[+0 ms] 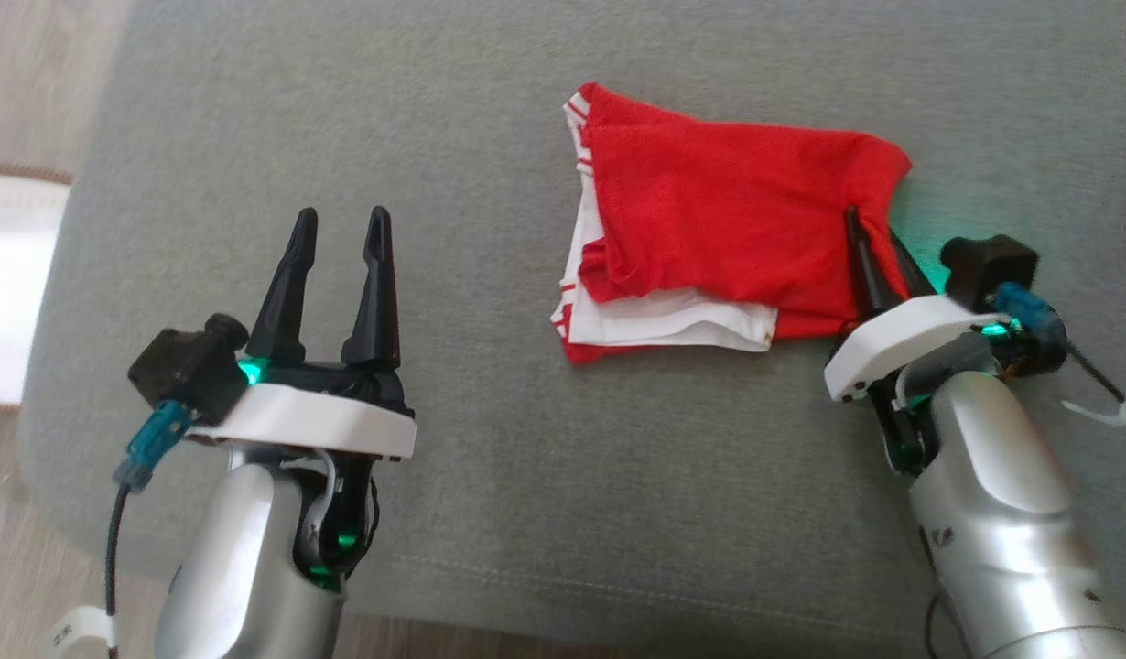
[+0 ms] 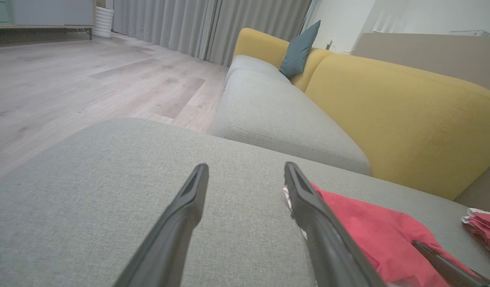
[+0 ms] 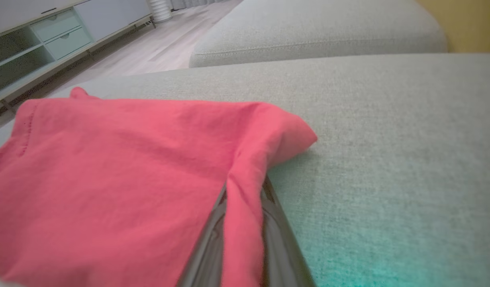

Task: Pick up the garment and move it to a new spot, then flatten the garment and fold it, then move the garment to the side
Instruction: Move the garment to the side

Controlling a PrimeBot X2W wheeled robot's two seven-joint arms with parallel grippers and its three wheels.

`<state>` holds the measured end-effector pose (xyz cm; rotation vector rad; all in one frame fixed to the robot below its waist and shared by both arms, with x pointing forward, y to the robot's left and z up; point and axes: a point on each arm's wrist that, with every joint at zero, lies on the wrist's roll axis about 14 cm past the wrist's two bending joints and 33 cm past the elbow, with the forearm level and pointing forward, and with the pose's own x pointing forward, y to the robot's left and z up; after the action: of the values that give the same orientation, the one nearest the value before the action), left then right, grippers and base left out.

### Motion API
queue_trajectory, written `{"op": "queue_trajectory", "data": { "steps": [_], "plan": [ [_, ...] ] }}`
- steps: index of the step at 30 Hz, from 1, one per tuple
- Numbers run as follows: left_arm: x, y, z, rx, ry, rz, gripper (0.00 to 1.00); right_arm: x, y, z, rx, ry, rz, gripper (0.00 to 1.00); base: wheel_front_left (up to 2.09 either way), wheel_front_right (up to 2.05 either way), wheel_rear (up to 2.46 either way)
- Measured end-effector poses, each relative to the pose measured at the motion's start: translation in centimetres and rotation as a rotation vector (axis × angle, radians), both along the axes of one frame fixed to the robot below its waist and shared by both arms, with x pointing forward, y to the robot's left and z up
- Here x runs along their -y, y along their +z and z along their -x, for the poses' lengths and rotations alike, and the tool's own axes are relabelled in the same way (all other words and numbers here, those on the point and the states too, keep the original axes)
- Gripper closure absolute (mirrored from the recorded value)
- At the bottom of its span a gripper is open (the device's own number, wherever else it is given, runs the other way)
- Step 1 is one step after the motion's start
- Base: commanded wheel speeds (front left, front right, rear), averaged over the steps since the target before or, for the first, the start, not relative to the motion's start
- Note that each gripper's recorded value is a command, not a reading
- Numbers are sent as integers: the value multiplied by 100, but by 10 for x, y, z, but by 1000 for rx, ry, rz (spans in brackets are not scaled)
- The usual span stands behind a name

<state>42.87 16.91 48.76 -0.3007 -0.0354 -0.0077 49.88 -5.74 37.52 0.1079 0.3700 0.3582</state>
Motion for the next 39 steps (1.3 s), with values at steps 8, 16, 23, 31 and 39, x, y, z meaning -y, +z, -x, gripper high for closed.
{"op": "queue_trajectory", "data": {
  "steps": [8,16,23,31,39],
  "plan": [
    [31,10,-9,35,-85,11,0,30,36,2,157,34,178,100,0,0,0],
    [74,14,-21,58,-200,36,0,117,92,-16,292,-61,375,100,0,0,0],
    [111,-1,-44,52,-310,43,0,208,108,-22,267,-173,554,100,0,0,0],
    [130,-28,-73,26,-359,60,0,293,103,-17,180,-364,645,100,0,0,0],
    [148,-53,-78,-15,-412,75,0,316,88,-1,105,-468,659,100,0,0,0]
  ]
}}
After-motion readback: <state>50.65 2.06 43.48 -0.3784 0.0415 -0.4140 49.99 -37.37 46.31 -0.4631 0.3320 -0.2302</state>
